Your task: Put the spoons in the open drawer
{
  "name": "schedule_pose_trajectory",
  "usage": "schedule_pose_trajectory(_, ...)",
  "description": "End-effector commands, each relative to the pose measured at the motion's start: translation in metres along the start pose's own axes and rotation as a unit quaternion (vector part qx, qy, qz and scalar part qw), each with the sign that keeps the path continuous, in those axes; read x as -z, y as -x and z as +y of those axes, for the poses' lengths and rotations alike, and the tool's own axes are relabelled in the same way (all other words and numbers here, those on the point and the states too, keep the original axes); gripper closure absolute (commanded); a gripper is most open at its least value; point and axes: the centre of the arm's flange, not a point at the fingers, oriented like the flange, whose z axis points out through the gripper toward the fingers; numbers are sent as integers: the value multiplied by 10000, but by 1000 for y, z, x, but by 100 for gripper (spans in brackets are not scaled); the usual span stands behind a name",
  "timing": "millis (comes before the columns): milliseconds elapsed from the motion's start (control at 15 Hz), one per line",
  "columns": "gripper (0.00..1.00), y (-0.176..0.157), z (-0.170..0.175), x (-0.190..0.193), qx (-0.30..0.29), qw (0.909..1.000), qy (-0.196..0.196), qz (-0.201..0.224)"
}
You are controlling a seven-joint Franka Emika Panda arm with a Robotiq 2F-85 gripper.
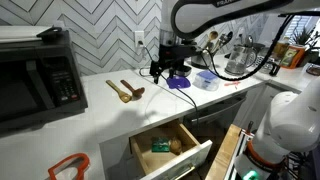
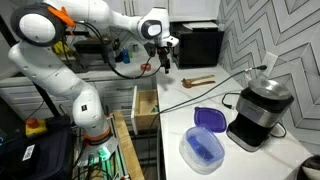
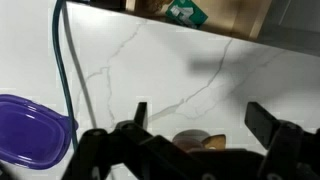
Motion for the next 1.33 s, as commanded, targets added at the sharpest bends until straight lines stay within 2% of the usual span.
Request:
schedule_pose_trajectory(0, 0, 0, 0, 0, 0, 10000, 0, 0)
schedule_pose_trajectory(400, 0, -4, 4, -1, -112, 9999, 14, 10)
schedule_pose_trajectory(533, 0, -22, 35, 3, -885, 9960, -89, 79)
schedule_pose_trajectory(667, 0, -32, 74, 14, -1404, 9899, -127, 176)
schedule_pose_trajectory(933, 0, -44, 168, 37, -2450, 9684, -86, 456)
schedule_pose_trajectory(1067, 0, -40, 213, 39, -2962, 9535, -12, 565)
schedule_pose_trajectory(1267, 0, -24, 265, 27, -3753, 9254, 134, 515)
